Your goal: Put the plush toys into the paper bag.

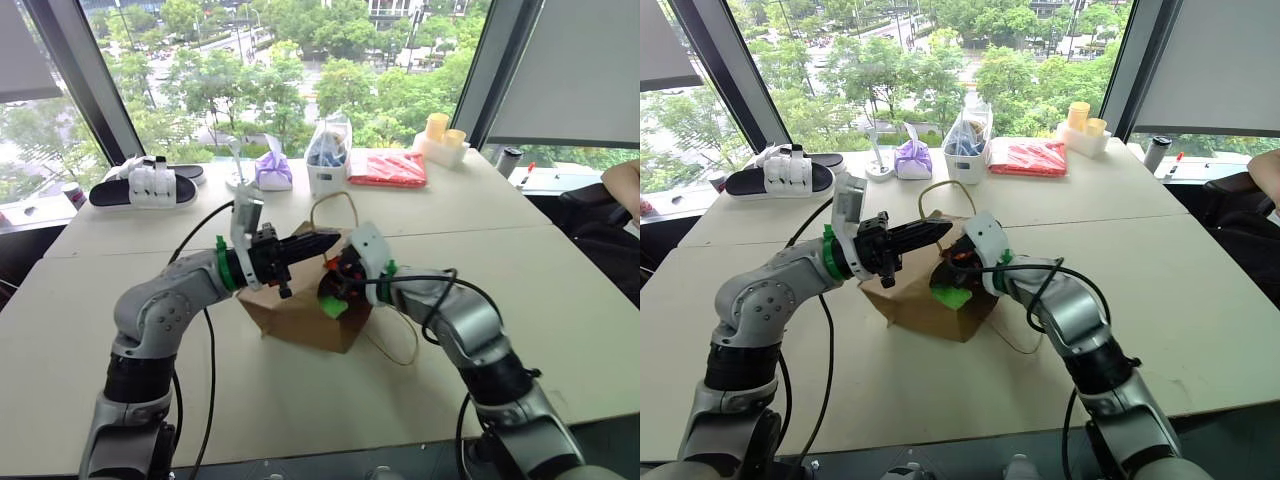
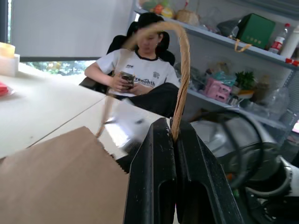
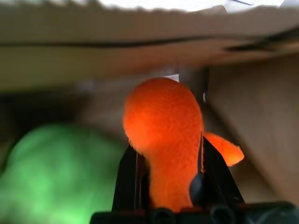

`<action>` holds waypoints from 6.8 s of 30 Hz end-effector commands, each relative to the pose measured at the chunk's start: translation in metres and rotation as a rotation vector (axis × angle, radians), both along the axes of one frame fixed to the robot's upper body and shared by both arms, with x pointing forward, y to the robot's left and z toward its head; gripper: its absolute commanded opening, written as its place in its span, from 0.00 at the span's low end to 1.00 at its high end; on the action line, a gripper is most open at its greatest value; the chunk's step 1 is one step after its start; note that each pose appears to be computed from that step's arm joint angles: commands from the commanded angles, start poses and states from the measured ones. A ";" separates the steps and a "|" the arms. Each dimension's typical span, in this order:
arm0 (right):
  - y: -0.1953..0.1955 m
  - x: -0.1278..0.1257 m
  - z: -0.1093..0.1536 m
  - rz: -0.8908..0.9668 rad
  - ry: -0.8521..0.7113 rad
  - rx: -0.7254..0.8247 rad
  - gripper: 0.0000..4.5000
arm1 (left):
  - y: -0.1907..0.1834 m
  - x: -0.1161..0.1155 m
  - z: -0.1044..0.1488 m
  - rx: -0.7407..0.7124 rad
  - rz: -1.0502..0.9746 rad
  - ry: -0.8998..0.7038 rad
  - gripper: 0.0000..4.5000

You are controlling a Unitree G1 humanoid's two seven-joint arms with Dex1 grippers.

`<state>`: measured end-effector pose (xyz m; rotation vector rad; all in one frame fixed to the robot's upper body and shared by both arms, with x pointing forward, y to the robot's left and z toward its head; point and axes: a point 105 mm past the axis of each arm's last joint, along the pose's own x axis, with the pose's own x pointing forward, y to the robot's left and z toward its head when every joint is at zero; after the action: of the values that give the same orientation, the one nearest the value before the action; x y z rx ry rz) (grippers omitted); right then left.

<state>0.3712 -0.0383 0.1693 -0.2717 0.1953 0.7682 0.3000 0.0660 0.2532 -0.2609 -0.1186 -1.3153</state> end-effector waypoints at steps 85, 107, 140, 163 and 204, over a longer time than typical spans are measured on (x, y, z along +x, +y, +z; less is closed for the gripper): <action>-0.094 -0.030 0.102 -0.055 -0.134 0.189 0.28 | 0.055 0.060 -0.035 0.075 0.342 0.041 0.38; -0.166 -0.061 0.097 -0.296 -0.131 0.347 0.98 | 0.056 0.015 -0.056 0.211 0.134 0.058 1.00; -0.062 -0.034 0.023 -0.052 0.004 0.289 0.02 | -0.009 0.040 -0.081 0.210 0.364 -0.054 1.00; -0.162 -0.096 0.060 -0.217 -0.087 0.214 0.00 | 0.003 0.062 -0.038 0.105 -0.005 -0.006 0.17; -0.185 -0.112 0.067 -0.348 -0.106 0.143 0.00 | 0.055 0.088 -0.050 0.435 -0.152 0.006 0.01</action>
<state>0.2610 -0.2262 0.2255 -0.1067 0.1233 0.4075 0.3848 0.1173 0.1844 0.0253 0.2482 -1.4595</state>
